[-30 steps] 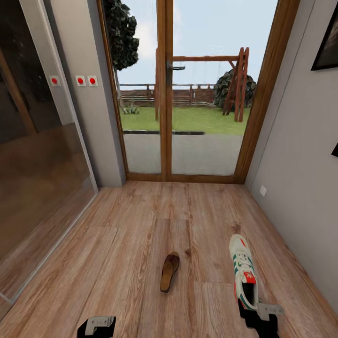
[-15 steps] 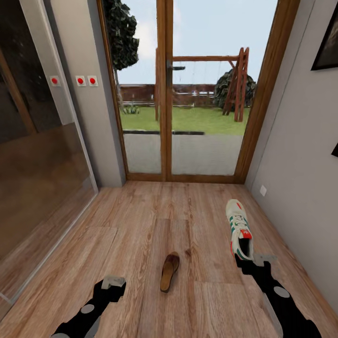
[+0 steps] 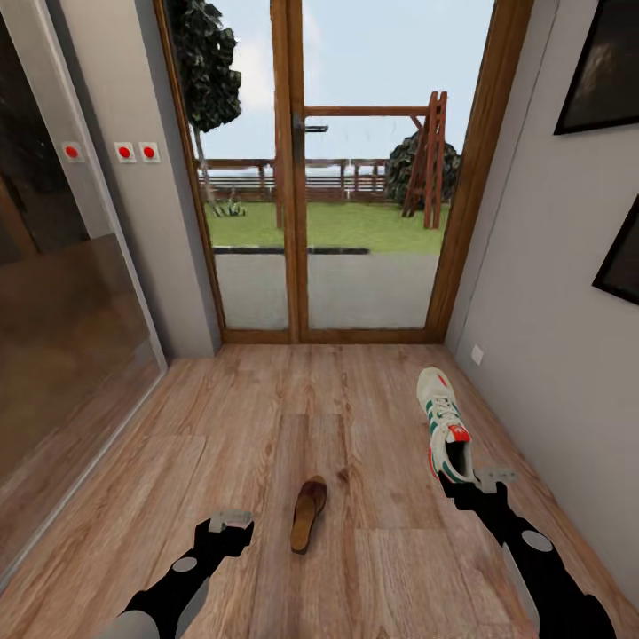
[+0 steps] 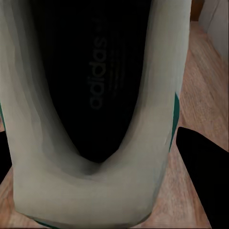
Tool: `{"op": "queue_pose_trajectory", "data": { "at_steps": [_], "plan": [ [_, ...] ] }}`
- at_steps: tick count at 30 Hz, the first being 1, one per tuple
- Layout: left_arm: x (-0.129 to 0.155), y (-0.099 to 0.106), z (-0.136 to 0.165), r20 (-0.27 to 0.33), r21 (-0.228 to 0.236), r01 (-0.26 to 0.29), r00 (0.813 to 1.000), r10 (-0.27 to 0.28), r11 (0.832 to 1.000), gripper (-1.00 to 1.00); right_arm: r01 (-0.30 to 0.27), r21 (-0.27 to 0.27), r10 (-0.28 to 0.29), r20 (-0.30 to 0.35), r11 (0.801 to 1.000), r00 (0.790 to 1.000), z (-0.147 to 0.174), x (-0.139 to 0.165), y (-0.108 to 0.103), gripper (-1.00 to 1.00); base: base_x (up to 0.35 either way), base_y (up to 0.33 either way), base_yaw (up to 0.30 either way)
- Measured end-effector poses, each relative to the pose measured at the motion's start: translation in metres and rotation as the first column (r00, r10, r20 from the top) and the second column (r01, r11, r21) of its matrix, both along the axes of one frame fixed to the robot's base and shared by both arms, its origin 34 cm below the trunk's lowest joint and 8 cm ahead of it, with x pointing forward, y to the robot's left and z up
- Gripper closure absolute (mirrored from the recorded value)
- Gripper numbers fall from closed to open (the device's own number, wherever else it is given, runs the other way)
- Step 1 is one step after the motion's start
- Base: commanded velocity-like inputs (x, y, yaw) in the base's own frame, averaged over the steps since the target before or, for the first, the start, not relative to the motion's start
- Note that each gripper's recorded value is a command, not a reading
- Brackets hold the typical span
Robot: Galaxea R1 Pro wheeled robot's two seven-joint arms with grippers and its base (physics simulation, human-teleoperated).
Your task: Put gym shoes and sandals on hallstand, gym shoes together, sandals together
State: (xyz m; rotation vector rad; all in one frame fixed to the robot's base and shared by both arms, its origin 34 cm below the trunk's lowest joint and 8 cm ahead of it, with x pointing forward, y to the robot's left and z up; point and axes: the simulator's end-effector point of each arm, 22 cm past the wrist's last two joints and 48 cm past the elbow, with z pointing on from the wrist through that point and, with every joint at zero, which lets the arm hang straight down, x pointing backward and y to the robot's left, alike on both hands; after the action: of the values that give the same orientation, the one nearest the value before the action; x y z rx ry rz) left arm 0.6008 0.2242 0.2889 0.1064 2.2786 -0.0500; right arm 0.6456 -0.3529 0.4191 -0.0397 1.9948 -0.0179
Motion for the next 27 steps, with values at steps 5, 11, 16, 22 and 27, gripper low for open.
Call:
{"op": "queue_pose_trajectory", "data": {
  "at_steps": [5,11,16,22,27],
  "plan": [
    [0.006,0.001,0.008,0.051,-0.002,-0.003,0.999,0.003,1.0,-1.0,-0.002,0.0,0.002,-0.001,1.0,1.0,0.0,0.0,0.001,1.0,0.177,-0.012,-0.275],
    [0.01,0.004,0.014,0.084,0.003,-0.009,0.996,0.009,1.0,-1.0,-0.007,0.006,0.007,-0.003,1.0,1.0,-0.002,0.0,0.007,1.0,0.296,-0.105,-0.201],
    [0.011,0.005,0.015,0.089,0.005,-0.012,0.996,0.011,1.0,-1.0,-0.018,-0.007,0.018,-0.008,1.0,1.0,-0.003,-0.001,0.01,1.0,0.303,-0.132,-0.108],
    [0.009,0.004,0.013,0.087,0.003,-0.011,0.996,0.011,1.0,-1.0,-0.046,-0.045,0.045,-0.022,0.998,0.999,-0.007,-0.002,0.014,1.0,0.17,-0.065,-0.024],
    [0.01,0.003,0.015,0.1,0.002,-0.009,0.995,0.009,1.0,-1.0,-0.051,-0.051,0.049,-0.025,0.997,0.998,-0.008,-0.002,0.015,1.0,0.029,-0.014,-0.004]
  ]
}}
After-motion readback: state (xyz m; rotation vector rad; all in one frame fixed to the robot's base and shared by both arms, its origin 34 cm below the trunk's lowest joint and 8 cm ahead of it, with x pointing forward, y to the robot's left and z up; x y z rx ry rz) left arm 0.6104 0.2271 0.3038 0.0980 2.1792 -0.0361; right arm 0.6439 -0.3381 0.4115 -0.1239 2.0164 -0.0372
